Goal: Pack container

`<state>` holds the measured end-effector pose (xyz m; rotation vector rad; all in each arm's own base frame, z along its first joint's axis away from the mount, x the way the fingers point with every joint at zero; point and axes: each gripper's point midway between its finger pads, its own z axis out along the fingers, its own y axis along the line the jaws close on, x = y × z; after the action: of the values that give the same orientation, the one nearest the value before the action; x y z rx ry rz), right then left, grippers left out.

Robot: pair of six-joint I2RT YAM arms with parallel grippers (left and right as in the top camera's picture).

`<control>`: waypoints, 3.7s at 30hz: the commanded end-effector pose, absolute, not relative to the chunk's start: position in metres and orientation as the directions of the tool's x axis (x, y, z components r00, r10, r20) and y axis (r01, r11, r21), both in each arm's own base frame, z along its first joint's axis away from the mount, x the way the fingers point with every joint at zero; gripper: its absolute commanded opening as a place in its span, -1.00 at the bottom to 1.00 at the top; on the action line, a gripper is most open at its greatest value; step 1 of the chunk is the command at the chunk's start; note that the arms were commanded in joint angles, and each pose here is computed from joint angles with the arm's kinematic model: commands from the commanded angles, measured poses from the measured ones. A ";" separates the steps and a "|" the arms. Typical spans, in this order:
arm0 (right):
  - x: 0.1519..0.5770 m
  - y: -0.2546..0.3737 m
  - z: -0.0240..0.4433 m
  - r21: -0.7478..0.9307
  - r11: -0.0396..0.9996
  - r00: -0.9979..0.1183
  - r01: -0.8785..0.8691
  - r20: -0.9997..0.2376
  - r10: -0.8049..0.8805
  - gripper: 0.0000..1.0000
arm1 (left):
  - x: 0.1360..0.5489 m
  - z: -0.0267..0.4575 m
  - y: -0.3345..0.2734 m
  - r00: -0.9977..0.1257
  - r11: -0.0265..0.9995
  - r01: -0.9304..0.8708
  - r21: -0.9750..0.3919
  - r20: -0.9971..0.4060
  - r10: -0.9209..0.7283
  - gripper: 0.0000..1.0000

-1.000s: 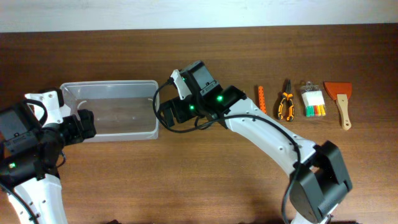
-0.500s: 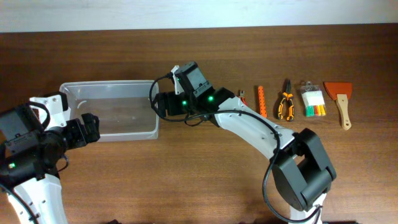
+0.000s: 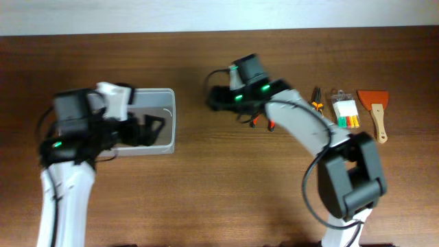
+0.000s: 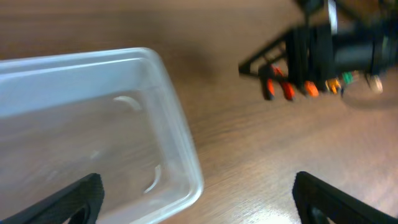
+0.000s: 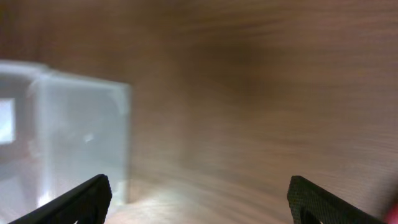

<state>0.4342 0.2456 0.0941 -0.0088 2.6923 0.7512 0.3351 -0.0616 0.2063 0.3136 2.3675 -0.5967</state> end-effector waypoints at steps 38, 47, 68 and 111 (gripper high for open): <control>0.418 0.064 0.203 0.460 0.881 -0.867 0.107 -0.391 0.309 0.83 | 0.380 0.071 -0.189 -0.842 0.956 0.276 -0.101 -0.504 0.190 -0.59; 0.406 0.065 0.196 0.445 0.888 -0.893 0.112 -0.347 0.286 0.82 | 0.372 0.076 -0.218 -0.823 0.950 0.296 -0.103 -0.532 0.199 0.27; 0.377 0.206 0.183 0.333 0.929 -0.912 -0.163 -0.409 -0.013 0.68 | 0.375 0.214 -0.073 -0.806 0.983 0.001 0.186 -0.581 0.111 0.99; 0.373 0.229 0.058 0.100 0.977 -0.960 -0.187 -0.230 -0.160 0.26 | 0.273 0.266 0.177 -0.669 0.696 -0.666 0.268 -0.627 -0.399 0.99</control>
<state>0.3639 0.2407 0.0578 -0.1811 2.9224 0.2509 0.2749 0.1733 0.2567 -0.8169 2.3933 0.6439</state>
